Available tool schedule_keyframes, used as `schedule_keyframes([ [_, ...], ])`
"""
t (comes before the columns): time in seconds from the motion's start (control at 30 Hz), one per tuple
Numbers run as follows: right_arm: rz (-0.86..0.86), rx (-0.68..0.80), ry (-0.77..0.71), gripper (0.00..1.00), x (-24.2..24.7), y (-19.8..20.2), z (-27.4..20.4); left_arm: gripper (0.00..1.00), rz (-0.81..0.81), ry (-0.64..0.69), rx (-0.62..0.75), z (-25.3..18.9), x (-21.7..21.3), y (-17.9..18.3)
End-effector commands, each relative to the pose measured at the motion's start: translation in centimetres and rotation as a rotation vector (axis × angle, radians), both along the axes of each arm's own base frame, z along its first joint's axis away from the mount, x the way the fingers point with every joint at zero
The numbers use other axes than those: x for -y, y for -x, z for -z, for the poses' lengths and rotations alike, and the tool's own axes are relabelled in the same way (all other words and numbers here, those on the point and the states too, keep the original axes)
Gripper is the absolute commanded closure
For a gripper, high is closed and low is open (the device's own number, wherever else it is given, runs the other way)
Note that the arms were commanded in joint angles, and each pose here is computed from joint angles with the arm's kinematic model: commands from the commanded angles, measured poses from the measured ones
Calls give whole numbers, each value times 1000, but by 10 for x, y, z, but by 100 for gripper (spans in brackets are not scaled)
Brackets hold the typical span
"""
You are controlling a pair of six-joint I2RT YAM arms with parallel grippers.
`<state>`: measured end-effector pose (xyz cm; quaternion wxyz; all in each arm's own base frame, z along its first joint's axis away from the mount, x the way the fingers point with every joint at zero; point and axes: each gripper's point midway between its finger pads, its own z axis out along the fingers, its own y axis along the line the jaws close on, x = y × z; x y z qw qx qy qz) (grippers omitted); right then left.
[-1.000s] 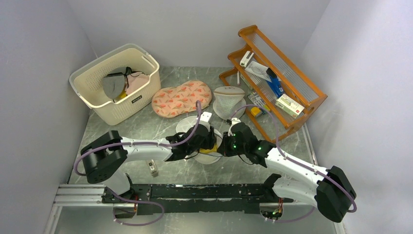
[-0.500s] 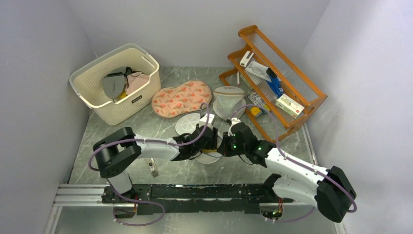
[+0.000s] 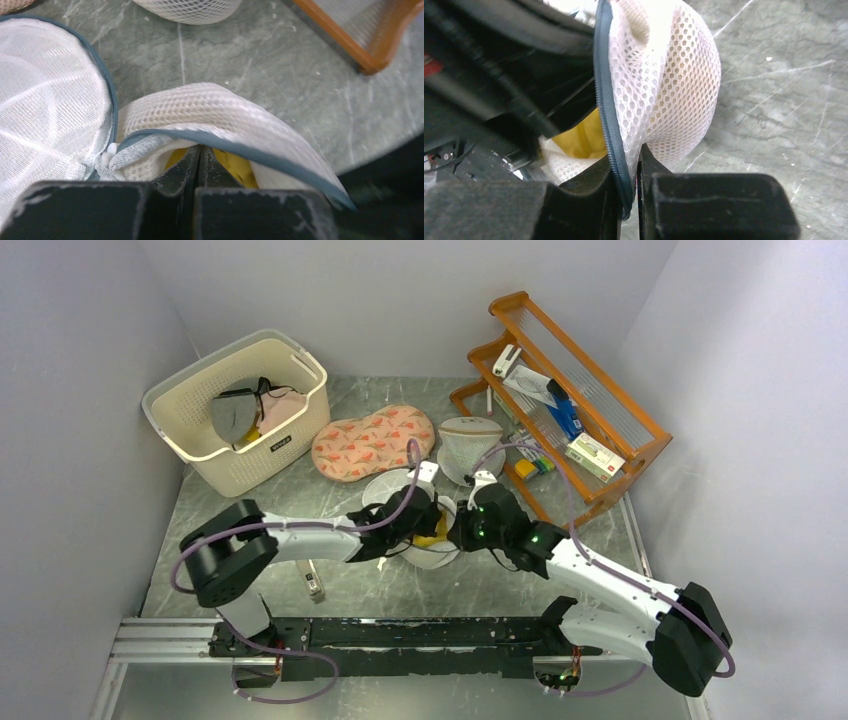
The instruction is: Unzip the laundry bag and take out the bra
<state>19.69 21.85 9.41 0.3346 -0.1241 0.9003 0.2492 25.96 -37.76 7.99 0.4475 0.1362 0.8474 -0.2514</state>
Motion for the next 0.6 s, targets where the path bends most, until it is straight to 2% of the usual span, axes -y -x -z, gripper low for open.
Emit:
schedule_keyframes([
  [0.0,29,75,41,87,3,-17,-11,93,123,90,-10,-29,4,25],
  [0.27,49,96,63,78,6,-23,-12,93,283,122,-100,-49,-4,69],
  [0.57,54,115,65,73,9,-24,-17,93,364,208,-36,-107,-9,84],
])
